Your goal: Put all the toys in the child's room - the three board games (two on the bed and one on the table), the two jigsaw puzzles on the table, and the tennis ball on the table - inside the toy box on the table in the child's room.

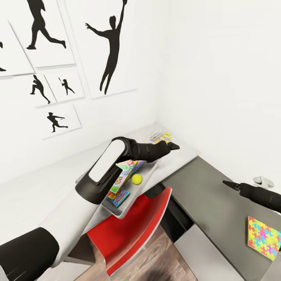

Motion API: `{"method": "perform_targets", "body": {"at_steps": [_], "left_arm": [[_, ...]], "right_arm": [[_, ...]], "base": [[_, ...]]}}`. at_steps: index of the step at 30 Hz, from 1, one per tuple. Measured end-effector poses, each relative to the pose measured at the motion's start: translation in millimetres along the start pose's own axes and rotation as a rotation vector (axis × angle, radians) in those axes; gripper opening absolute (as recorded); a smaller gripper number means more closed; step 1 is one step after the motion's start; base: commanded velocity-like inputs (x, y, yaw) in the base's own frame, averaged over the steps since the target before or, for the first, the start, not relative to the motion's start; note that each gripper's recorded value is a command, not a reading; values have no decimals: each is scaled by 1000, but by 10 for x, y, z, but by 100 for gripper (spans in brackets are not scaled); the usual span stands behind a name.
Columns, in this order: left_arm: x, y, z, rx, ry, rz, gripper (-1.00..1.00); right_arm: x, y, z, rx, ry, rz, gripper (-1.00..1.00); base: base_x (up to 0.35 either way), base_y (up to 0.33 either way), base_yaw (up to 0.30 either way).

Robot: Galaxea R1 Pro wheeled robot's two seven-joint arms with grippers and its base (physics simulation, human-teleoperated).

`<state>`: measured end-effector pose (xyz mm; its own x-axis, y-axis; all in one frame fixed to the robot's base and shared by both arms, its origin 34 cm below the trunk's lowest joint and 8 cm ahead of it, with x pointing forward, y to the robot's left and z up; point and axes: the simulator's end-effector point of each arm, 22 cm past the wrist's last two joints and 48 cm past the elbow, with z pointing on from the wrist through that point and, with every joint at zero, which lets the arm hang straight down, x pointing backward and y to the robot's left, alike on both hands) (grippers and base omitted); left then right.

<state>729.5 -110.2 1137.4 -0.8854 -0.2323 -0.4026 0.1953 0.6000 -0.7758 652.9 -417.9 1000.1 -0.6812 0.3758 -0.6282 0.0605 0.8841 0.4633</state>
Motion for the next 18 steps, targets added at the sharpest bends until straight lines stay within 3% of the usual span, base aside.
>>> {"method": "perform_targets", "body": {"at_steps": [8,18], "left_arm": [[179,97,170,-50,34,-9,100],[440,169,355,-117,33,0,100]], "right_arm": [[66,16,36,-14,15,21,100],[73,35,20,-26,13,32,100]], "base": [[0,0,-201],[0,0,-197]]}}
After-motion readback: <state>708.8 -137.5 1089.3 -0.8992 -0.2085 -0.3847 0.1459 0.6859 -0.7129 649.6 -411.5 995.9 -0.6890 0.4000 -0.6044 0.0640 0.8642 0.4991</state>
